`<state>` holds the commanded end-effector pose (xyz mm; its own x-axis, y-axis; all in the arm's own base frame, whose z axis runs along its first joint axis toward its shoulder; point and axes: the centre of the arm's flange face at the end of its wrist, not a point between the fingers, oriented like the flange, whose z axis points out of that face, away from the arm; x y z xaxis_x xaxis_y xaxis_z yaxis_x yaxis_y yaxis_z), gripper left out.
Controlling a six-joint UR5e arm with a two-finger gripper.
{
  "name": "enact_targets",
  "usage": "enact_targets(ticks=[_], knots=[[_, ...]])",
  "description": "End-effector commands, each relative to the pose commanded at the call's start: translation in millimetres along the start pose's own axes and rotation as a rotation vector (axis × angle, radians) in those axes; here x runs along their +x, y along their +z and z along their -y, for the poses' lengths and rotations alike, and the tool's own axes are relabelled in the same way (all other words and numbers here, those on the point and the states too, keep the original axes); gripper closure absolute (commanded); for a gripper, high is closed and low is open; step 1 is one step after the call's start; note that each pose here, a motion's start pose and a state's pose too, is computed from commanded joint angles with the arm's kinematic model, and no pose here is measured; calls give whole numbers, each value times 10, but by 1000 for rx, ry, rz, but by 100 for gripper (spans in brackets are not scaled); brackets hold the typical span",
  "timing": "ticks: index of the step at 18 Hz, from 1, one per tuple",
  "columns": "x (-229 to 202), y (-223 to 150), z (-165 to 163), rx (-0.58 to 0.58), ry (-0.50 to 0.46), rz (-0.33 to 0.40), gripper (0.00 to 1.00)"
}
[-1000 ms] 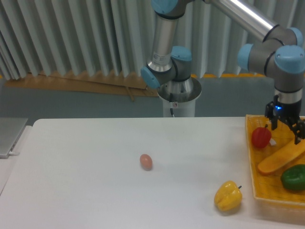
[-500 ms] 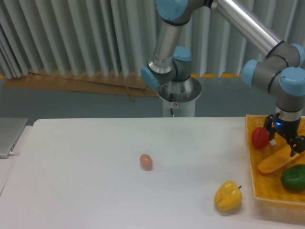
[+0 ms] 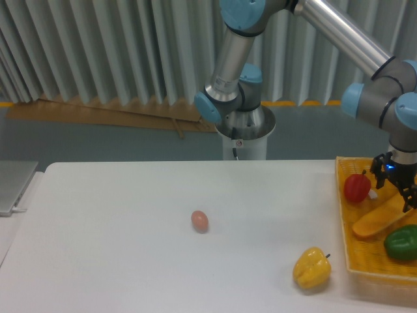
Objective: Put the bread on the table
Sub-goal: 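Lower the open gripper into the basket onto the orange loaf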
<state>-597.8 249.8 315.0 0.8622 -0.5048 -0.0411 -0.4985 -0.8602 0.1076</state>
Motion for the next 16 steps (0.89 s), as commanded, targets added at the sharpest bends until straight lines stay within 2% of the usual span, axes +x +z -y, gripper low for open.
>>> enact_targets(ticks=[16], knots=[[-227,327,-22,-4,20,20,0]])
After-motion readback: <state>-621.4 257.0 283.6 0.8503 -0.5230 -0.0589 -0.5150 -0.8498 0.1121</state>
